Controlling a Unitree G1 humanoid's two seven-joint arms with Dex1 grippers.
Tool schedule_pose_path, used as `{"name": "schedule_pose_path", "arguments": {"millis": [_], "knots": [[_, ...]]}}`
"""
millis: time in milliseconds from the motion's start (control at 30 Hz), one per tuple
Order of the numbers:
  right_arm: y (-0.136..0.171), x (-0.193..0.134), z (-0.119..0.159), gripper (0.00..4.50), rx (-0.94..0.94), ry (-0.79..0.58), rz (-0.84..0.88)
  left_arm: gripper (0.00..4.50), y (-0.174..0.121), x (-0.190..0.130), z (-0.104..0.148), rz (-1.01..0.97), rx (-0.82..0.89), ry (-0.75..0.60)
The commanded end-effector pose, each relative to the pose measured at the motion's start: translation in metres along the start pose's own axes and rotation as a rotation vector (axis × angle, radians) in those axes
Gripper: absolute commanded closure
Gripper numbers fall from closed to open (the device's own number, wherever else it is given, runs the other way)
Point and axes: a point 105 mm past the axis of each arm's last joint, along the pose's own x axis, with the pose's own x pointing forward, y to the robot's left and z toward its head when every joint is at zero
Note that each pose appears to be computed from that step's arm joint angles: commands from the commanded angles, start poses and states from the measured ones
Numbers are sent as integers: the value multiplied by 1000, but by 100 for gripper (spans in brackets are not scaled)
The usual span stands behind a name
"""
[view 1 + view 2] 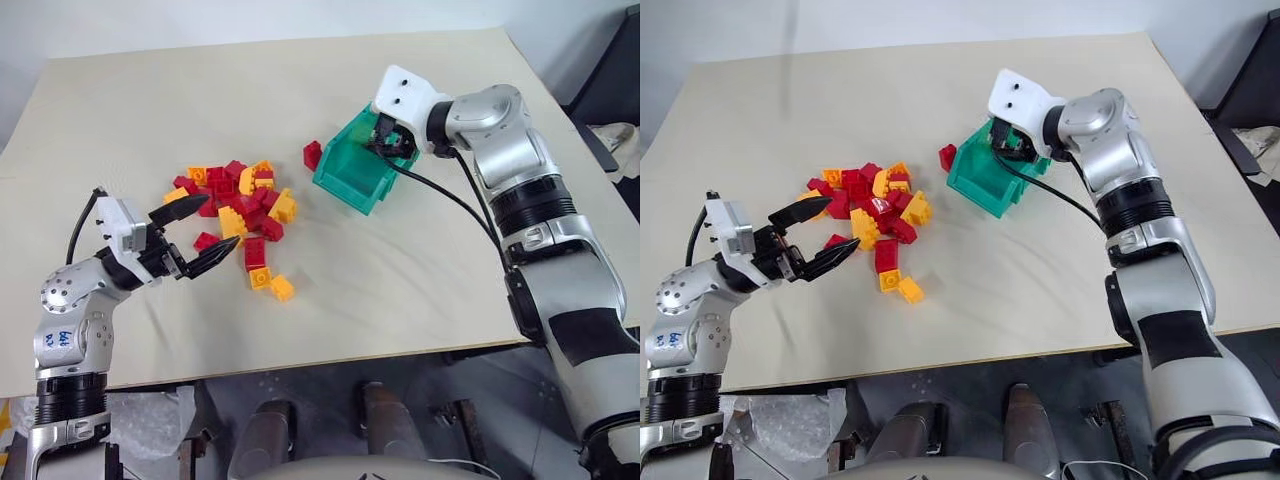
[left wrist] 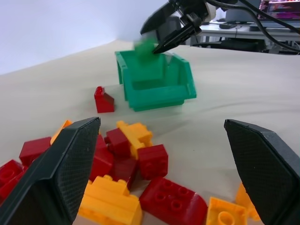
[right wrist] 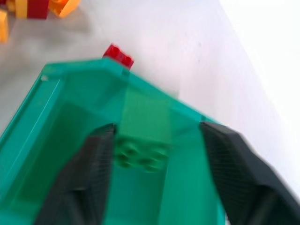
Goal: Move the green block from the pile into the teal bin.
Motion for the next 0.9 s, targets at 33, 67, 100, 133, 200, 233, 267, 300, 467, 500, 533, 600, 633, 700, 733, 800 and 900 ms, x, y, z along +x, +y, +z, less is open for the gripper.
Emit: {"name": "schedule_pose_path", "arguments": {"millis": [33,67,100,133,200,233,267,300,467,500,533,600,633,700,733,800,900], "knots": [[-10,-9,16,12,-45,-43,-4,0,7,-6,12,35,22,-27],[-11,-11,17,5,-41,-48,5,0,9,-8,13,48,14,-29],[-11,-12,17,5,-38,-51,11,0,10,-10,13,56,9,-29],[-8,-16,18,5,-37,-68,39,0,13,-14,13,93,29,-18],[-2,-24,13,5,27,-91,102,0,17,-26,12,143,24,-2],[5,-29,11,5,43,-113,147,0,20,-32,11,182,22,22],[12,-34,8,5,53,-131,188,0,21,-38,10,210,19,43],[17,-38,6,5,53,-143,216,0,22,-41,9,229,20,57],[76,-78,-28,5,166,-247,511,0,12,-89,1,264,-42,154],[86,-85,-34,5,195,-272,551,0,10,-98,-3,276,-73,170],[92,-88,-36,5,230,-305,560,0,9,-104,-4,285,-86,169],[99,-92,-43,5,296,-385,541,0,8,-116,-8,304,-92,183],[103,-92,-50,5,319,-394,529,0,7,-123,-10,312,-95,189],[111,-93,-63,5,350,-385,516,0,7,-131,-11,334,-94,207],[114,-93,-67,5,364,-378,514,0,7,-134,-10,347,-87,213],[116,-92,-70,5,385,-378,493,0,9,-137,-8,366,-87,211],[118,-92,-73,5,402,-377,473,0,10,-137,-5,376,-82,196]]}}
